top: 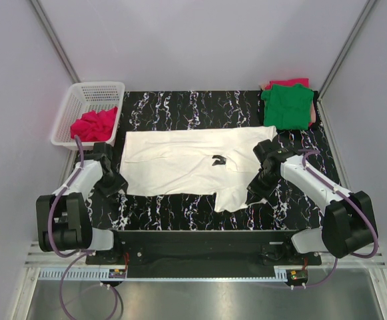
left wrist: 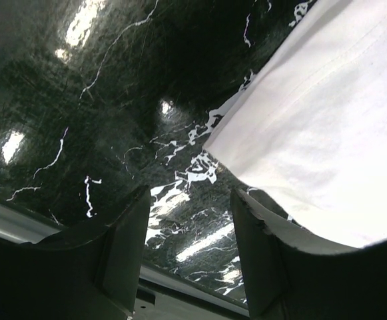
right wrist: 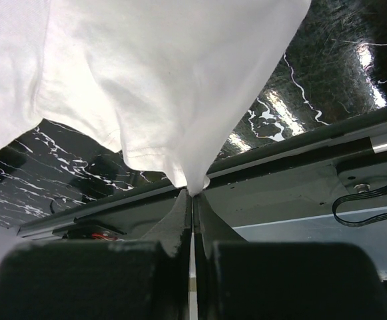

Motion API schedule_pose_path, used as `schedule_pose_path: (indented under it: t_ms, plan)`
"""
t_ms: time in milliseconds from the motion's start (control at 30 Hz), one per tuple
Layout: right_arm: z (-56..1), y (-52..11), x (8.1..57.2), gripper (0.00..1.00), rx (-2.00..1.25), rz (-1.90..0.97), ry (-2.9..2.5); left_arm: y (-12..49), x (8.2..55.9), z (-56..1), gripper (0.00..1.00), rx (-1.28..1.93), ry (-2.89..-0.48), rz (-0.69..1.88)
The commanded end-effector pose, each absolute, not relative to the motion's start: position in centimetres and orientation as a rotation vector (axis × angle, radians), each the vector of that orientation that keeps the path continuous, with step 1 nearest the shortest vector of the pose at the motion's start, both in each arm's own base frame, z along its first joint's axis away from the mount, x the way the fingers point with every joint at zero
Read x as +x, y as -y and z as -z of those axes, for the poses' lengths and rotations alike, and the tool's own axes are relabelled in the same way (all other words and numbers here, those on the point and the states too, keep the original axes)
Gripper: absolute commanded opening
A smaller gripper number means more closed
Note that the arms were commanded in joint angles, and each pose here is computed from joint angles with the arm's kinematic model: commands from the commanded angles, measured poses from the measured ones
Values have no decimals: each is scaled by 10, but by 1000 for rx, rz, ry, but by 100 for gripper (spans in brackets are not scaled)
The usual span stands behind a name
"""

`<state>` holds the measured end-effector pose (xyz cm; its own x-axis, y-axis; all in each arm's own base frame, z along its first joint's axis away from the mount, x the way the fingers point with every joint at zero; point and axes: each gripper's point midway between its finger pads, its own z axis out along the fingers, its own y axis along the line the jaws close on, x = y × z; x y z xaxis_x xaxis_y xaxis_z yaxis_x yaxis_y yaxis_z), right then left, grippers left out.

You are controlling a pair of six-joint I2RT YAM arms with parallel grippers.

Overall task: Fold and stack the t-shirts
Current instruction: Fold the tshirt

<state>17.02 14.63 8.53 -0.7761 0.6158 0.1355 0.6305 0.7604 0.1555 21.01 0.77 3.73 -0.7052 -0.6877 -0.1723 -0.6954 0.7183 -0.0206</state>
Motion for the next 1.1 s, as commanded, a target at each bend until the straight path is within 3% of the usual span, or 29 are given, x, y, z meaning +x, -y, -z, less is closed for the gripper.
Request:
schedule_pose_path:
  t_ms: [0,1067]
  plan:
    - [-96,-146,175,0,-999,312,2925,-14,222,-34,56,-1112,-2717,-83]
    - [-98,-147,179,0,-969,303,2930,-20,253,-25,46,-1066,-2715,-91]
